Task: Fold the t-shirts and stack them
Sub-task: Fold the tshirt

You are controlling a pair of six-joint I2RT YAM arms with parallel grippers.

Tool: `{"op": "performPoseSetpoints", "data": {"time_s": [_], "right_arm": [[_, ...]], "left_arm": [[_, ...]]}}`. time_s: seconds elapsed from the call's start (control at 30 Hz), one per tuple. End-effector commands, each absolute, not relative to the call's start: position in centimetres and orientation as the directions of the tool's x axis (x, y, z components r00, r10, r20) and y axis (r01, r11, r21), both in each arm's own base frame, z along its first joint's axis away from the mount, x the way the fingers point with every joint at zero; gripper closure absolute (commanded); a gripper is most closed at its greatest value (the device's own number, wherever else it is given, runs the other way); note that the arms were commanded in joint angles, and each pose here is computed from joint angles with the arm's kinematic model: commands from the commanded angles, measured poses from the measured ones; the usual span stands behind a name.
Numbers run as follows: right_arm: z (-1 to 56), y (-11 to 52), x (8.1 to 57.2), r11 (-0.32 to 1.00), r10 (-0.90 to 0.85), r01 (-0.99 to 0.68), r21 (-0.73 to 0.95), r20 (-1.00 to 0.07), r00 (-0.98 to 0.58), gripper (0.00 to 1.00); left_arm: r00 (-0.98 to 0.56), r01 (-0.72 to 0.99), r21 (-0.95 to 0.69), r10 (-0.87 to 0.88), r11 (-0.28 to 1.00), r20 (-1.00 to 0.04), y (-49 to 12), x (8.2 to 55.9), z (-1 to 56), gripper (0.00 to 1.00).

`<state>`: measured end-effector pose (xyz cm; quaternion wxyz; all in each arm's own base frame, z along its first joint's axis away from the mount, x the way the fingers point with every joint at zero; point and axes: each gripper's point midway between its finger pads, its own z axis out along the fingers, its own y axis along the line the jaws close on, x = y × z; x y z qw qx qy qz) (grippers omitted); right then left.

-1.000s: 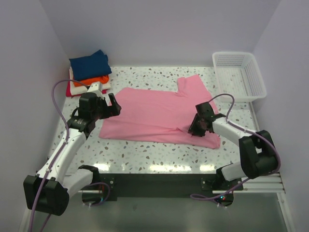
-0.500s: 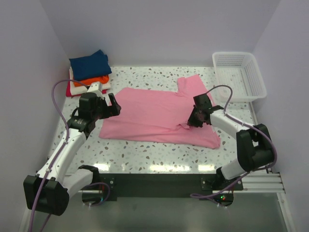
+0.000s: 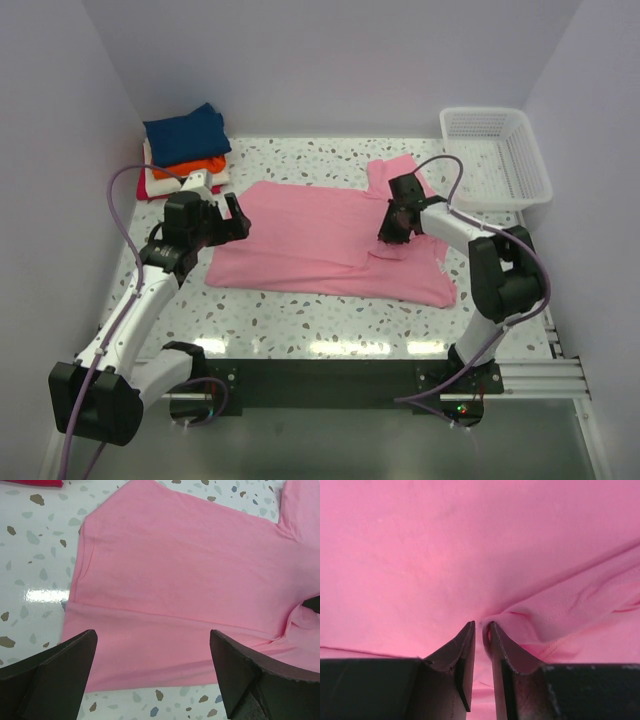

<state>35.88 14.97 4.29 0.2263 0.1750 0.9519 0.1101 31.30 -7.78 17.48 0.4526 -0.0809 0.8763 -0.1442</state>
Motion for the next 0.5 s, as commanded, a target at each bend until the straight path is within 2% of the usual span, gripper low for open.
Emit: {"op": "performPoseSetpoints", "data": {"time_s": [0.0,0.1,0.27,0.33,0.47], "right_arm": [[5.7,16.0,37.9,0.931,0.331,0.217,0.294,-0.429,-0.841,0.77],[5.6,15.9,38.3,0.94,0.308,0.203,0.273,-0.429,-0.849,0.71],[7.8,15.5,39.5,0.957,0.262,0.159,0.243,-0.488,-0.832,0.54],[8.9,14.9,39.7,0.964,0.25,0.16,0.214,-0.511,-0.822,0.5],[11.0,13.1,38.5,0.968,0.251,0.191,0.165,-0.548,-0.798,0.5]], "left_arm": [[-0.566,0.013,-0.305,-0.245,0.952,-0.787,-7.9,31.6,17.5,0.0],[-0.569,0.011,-0.302,-0.243,0.953,-0.785,-7.9,31.6,17.4,0.0],[-0.571,0.012,-0.303,-0.242,0.953,-0.784,-7.9,31.6,17.3,0.0],[-0.573,0.014,-0.304,-0.242,0.952,-0.783,-7.9,31.6,17.3,0.0],[-0.575,0.013,-0.302,-0.24,0.953,-0.782,-7.9,31.5,17.2,0.0]]}}
